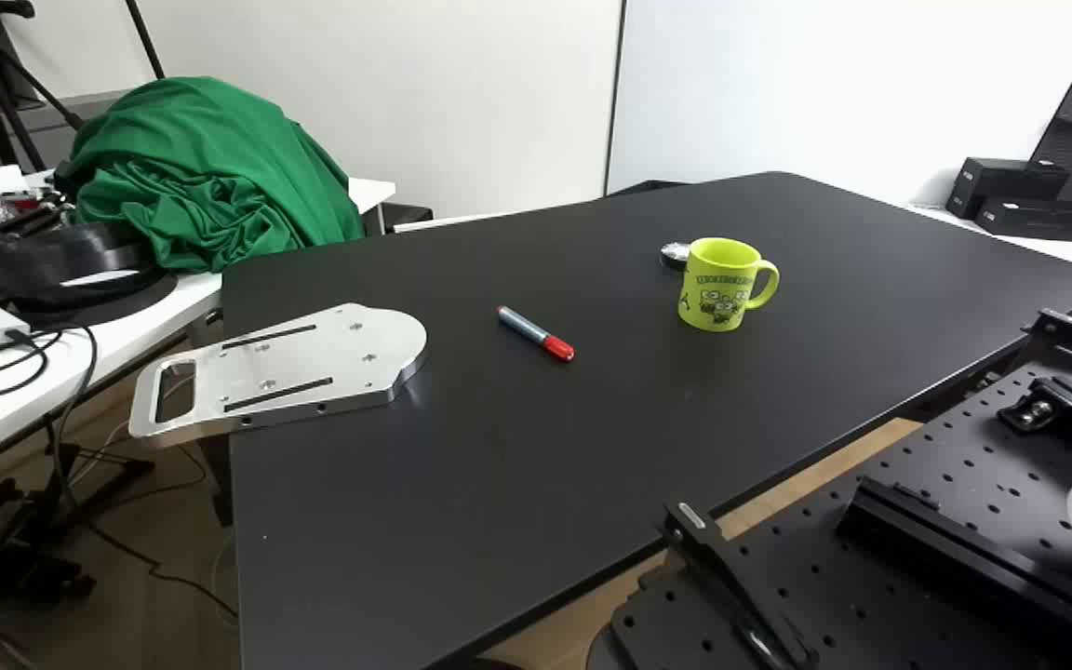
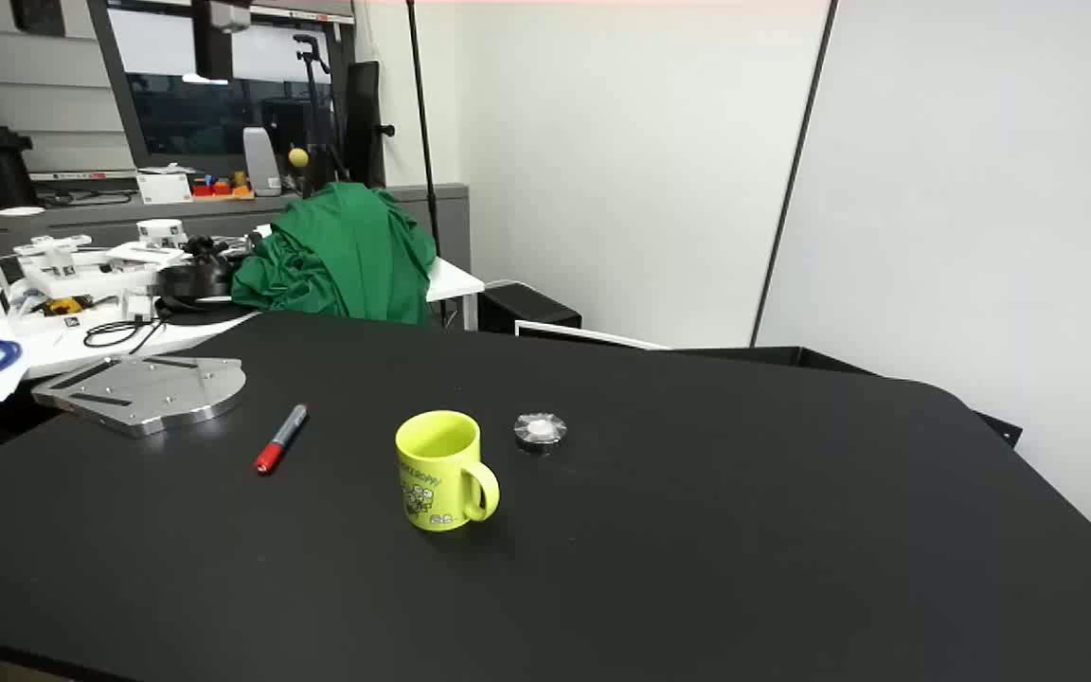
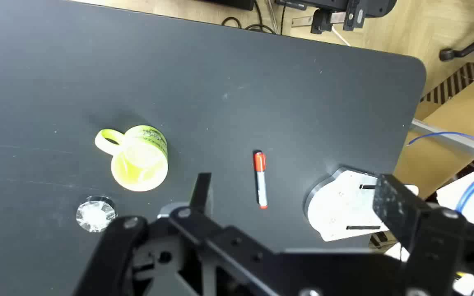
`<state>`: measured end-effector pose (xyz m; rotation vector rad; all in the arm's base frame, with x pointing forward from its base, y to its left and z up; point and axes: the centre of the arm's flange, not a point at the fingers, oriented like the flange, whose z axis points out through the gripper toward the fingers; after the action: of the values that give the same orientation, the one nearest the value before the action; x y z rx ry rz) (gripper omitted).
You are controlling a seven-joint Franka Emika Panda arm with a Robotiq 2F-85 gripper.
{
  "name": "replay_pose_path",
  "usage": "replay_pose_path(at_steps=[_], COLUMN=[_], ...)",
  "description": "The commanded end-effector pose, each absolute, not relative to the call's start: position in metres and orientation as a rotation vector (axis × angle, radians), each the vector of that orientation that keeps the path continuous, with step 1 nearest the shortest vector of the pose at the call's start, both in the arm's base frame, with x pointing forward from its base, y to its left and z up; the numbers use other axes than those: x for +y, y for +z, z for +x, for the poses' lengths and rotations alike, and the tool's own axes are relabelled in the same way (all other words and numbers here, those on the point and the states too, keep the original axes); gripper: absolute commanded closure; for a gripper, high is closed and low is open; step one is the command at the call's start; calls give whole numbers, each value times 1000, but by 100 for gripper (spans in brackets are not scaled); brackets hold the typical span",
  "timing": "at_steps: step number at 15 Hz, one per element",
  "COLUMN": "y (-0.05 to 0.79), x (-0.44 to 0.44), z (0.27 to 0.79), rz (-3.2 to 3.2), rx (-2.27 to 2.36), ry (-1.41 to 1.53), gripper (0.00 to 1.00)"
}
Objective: Put the sharpie in the mug
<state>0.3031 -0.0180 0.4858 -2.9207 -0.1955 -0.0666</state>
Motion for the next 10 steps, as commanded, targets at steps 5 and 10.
replay_pose_path(at_steps=[5,10], y=[486,485], x=[-18,-16], z=[303,327], rz=[-2921,-2935], rx=[-196,-217], ry=[-67,-101], gripper=[0,0])
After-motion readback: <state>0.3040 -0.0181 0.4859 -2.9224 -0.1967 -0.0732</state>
